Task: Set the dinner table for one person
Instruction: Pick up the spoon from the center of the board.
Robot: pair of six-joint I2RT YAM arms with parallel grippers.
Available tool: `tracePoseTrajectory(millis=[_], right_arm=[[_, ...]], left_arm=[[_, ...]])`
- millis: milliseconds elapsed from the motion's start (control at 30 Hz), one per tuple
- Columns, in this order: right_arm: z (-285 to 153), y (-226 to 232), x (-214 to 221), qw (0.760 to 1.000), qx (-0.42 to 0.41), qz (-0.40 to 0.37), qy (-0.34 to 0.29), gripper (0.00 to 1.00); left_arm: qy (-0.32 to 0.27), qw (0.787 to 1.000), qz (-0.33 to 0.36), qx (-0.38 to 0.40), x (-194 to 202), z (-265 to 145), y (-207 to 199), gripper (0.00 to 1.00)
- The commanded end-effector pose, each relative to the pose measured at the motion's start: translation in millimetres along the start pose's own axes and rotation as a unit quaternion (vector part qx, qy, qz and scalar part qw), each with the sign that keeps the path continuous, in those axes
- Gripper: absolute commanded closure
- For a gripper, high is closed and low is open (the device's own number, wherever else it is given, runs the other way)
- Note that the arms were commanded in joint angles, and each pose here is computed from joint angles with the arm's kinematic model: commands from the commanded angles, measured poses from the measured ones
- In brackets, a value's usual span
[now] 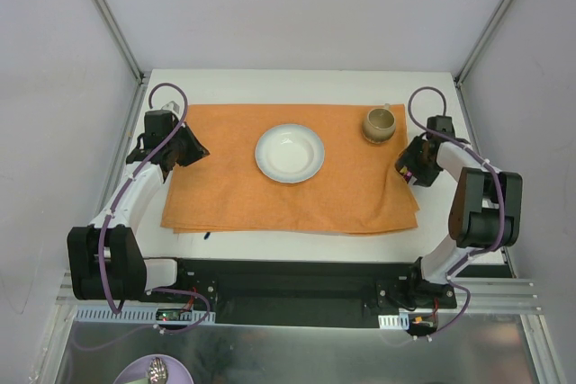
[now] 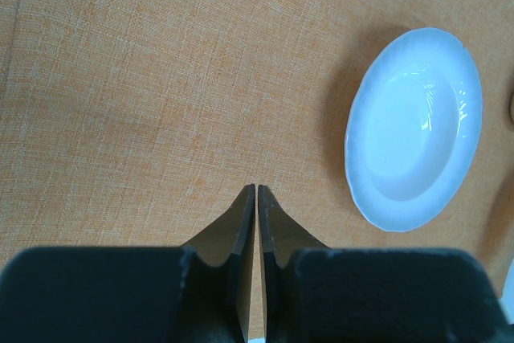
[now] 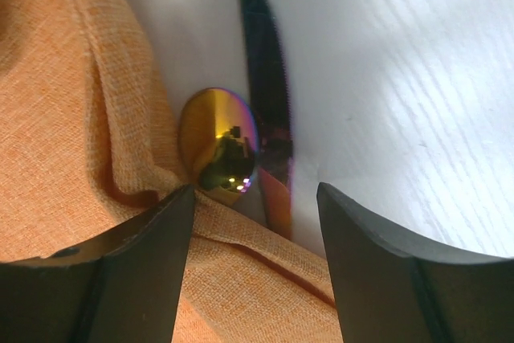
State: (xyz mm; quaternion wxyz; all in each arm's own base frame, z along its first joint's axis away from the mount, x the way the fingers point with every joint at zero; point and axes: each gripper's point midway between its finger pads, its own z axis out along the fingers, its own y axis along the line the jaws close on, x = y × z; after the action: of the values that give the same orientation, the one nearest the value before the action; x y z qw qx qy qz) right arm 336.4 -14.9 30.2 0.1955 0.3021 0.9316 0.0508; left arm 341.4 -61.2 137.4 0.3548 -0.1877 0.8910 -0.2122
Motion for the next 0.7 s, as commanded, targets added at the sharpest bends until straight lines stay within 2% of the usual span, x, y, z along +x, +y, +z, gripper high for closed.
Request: tracePoseTrajectory(millis=[0,267,667], right_arm=[[-3.2,13.5,-6.0,0.998,0.03,-0.052,-0.013,0.35],[-0.5,22.1,-2.0,0.991,0.081,-0.102,-0.015,0.42],[-1.8,2.8,2.2,0.982,0.143,-0.121,-0.002,0.43]], left_arm=[[-0.004,1.0,-0.006,-0.002,-2.3,1.2,0.9,0.96],[-0.01,1.0,-0.005,-0.007,-3.8,-0.1,2.8,0.96],[-0.007,1.0,-0.005,-0.007,-2.6,1.0,2.9,0.96]])
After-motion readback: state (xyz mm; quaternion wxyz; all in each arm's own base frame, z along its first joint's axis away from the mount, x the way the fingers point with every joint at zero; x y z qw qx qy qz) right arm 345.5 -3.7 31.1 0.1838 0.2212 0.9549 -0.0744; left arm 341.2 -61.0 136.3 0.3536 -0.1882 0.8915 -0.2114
